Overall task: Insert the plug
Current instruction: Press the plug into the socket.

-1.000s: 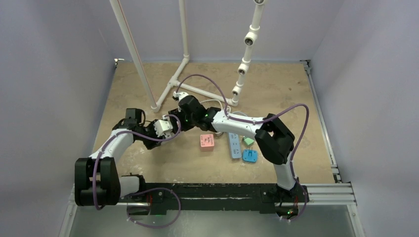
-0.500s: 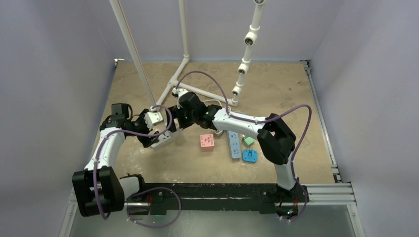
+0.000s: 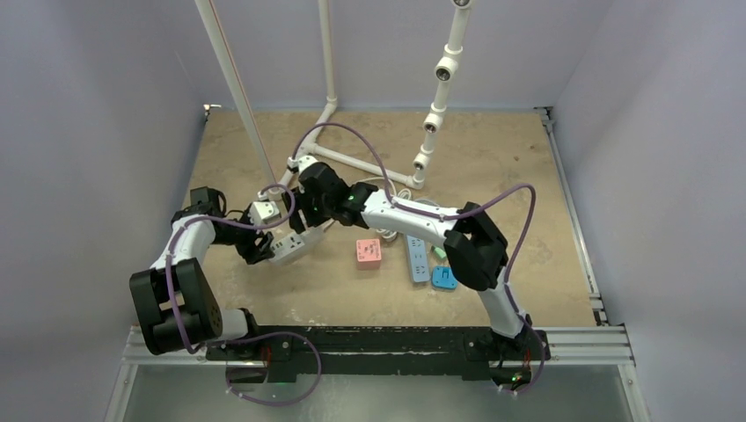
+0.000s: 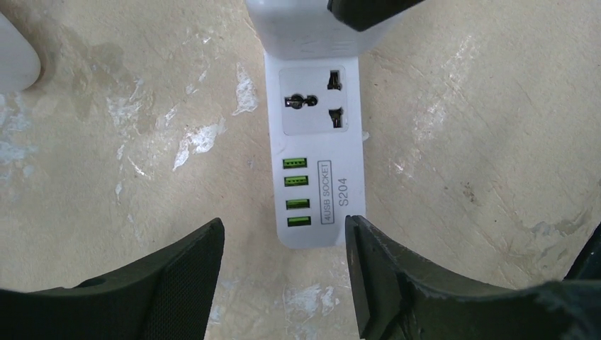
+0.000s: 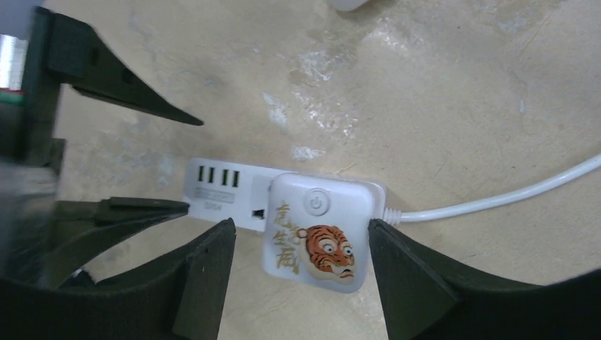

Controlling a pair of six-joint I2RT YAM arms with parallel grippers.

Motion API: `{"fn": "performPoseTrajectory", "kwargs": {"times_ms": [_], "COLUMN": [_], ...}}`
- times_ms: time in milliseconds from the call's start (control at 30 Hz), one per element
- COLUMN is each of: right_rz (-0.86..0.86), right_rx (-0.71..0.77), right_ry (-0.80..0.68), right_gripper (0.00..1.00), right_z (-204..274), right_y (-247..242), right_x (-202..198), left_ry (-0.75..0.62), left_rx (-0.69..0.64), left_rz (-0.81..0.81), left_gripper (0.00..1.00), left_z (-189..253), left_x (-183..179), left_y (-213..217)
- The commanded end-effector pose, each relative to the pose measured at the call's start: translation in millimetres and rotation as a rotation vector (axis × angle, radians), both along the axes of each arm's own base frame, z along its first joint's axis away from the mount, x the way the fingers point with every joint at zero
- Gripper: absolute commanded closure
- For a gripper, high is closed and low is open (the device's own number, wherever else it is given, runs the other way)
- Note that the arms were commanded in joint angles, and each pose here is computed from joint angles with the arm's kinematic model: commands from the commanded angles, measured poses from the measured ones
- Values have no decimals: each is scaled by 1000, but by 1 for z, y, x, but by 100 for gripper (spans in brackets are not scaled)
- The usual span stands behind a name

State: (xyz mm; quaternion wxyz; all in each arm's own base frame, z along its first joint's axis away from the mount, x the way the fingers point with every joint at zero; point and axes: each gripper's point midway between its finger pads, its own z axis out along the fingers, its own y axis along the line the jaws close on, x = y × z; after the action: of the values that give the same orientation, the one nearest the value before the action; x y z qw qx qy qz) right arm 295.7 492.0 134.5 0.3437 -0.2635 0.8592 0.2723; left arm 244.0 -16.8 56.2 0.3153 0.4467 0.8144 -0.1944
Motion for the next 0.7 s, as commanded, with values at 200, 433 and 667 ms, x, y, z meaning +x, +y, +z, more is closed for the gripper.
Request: {"fn": "performPoseTrajectory", "kwargs": {"times_ms": [200,433,667], "right_rz": [-42,-40,-25], "right_rx": [-152,-168,-205], "right_ry": [-96,-113,-81], "right_gripper": [30,49,70], "right_z": [-2,-3,-24], "right_y": [-5,-2,-4], "right_x": [-1,1,-4], "left_ry": [-35,-36,-40], "left_rx": [21,47,53], "left_rz": [4,12,6], "left_gripper": [47,56,59], "left_z": [-8,-14,-18], "left_x": [11,11,10], "left_y": [6,11,11]}}
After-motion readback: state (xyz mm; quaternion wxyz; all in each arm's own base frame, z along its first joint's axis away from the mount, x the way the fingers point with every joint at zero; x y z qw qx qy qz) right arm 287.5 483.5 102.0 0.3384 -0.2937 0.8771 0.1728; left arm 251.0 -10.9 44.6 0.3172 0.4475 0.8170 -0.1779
